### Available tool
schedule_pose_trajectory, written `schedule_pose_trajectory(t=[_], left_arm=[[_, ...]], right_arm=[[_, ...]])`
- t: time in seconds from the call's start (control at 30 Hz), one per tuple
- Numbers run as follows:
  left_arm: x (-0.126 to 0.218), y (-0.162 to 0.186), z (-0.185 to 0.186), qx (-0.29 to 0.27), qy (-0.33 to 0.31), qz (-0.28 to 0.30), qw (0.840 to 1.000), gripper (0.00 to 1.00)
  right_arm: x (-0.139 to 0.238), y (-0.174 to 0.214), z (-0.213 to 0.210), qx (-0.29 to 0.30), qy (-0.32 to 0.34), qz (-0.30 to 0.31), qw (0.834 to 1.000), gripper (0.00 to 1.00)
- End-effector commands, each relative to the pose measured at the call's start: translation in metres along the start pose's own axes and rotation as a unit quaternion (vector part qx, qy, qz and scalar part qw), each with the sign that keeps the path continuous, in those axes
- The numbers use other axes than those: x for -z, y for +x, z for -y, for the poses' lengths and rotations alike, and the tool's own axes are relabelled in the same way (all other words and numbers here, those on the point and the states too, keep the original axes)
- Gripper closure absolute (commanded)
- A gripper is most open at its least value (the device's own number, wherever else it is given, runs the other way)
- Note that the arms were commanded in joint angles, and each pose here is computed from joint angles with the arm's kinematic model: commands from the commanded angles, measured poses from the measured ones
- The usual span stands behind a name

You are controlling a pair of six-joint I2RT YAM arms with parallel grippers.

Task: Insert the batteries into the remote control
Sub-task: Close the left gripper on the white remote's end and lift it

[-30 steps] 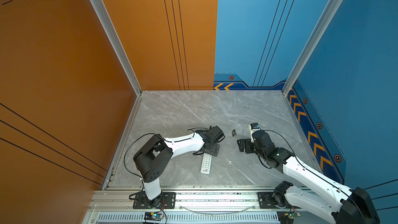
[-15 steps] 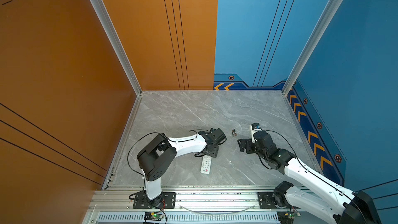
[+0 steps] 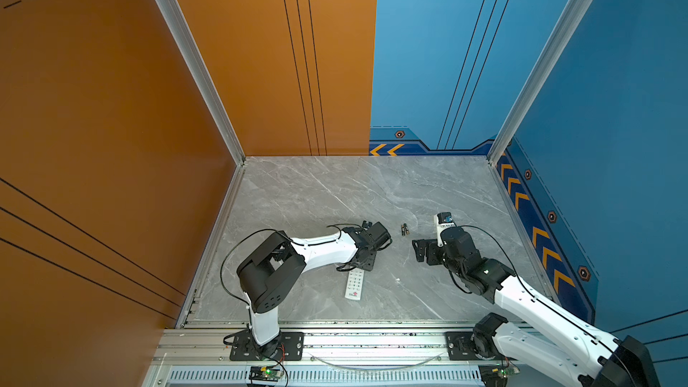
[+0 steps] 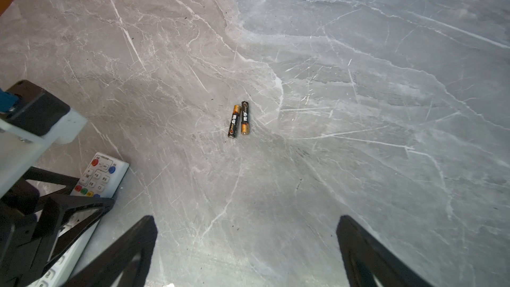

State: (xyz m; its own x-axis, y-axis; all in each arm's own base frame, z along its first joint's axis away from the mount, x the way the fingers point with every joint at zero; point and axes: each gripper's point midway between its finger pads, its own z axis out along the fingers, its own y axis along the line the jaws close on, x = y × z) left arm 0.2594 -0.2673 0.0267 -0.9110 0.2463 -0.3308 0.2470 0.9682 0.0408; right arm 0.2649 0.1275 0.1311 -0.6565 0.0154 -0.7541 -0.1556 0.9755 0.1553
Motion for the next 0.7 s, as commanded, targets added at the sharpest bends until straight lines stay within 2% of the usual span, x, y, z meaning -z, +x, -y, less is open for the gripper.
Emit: schedule_pose_trajectory(t=[0.0,0.17,0.43,0.67], left_arm=[[-0.002,0.007,-0.004,-0.004,-0.018,-0.006,1.000,0.48],[-0.002,0.006,-0.004,-0.004,-0.019,-0.006,1.000,0.54],[0.003,0.002,-0.002,-0.006,-0.012,0.000,1.000,0.75],[0.014,-0.007,0.000,-0.001,0.000,0.015,1.000,0.83]], right_arm=[[0.001,0.009,0.007,0.012,0.017,-0.012,1.000,0.00],[0.003,0.010,0.008,0.012,0.018,-0.011,1.000,0.00],[0.006,0.011,0.011,0.010,0.022,-0.010,1.000,0.00],[0.010,0.010,0.013,0.009,0.024,-0.006,1.000,0.00]])
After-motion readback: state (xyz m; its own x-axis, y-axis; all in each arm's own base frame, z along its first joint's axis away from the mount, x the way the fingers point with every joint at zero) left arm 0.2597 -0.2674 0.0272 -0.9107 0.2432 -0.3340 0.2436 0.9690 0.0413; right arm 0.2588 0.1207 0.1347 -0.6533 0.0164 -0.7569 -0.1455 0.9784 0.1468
